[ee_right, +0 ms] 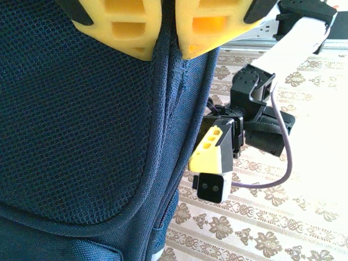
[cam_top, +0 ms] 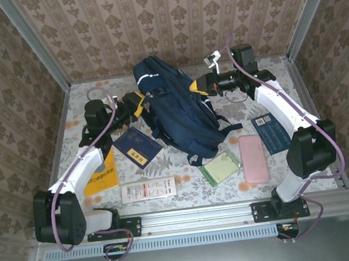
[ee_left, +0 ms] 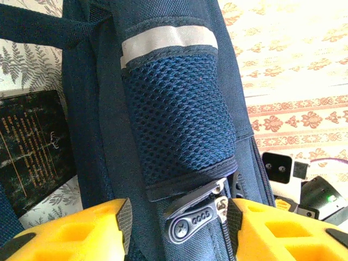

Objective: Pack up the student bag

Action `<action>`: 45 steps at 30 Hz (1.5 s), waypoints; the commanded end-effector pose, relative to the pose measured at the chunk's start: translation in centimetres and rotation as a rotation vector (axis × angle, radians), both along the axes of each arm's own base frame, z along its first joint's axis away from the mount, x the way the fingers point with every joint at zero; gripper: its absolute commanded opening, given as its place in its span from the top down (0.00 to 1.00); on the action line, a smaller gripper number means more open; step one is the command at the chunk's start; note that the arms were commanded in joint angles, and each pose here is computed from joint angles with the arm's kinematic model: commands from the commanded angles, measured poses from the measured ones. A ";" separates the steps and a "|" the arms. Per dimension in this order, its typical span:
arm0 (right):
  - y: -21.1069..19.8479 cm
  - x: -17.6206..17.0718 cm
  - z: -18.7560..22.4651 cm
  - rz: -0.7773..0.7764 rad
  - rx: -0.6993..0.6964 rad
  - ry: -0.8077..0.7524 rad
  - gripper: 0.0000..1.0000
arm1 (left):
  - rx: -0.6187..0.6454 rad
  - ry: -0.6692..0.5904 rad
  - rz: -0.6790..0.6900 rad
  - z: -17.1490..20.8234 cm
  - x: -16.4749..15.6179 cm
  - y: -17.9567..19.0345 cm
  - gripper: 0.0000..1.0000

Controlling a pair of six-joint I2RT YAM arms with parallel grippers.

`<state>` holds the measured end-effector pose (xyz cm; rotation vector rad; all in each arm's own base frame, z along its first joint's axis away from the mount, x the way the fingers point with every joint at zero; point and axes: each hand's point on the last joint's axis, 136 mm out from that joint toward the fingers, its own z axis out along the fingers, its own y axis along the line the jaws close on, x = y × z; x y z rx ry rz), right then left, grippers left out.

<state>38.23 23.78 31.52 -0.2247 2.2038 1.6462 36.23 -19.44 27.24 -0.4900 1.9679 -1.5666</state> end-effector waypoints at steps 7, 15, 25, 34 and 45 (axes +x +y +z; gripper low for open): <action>0.2 -2.4 6.1 0.101 0.097 -0.224 1.00 | -0.027 -0.032 -0.008 0.6 0.3 -1.1 0.54; 0.2 -2.3 6.0 0.100 0.096 -0.221 1.00 | -0.033 -0.045 -0.022 0.9 0.0 -2.1 0.62; 0.2 -2.1 5.5 0.099 0.089 -0.214 1.00 | -0.021 -0.067 -0.016 1.6 -0.4 -1.8 0.69; 0.2 -1.8 5.1 0.097 0.079 -0.206 1.00 | -0.009 -0.079 -0.024 2.3 -1.3 -1.6 0.63; 0.3 -1.6 4.9 0.095 0.073 -0.201 1.00 | -0.011 -0.077 -0.031 2.4 -1.9 -1.7 0.65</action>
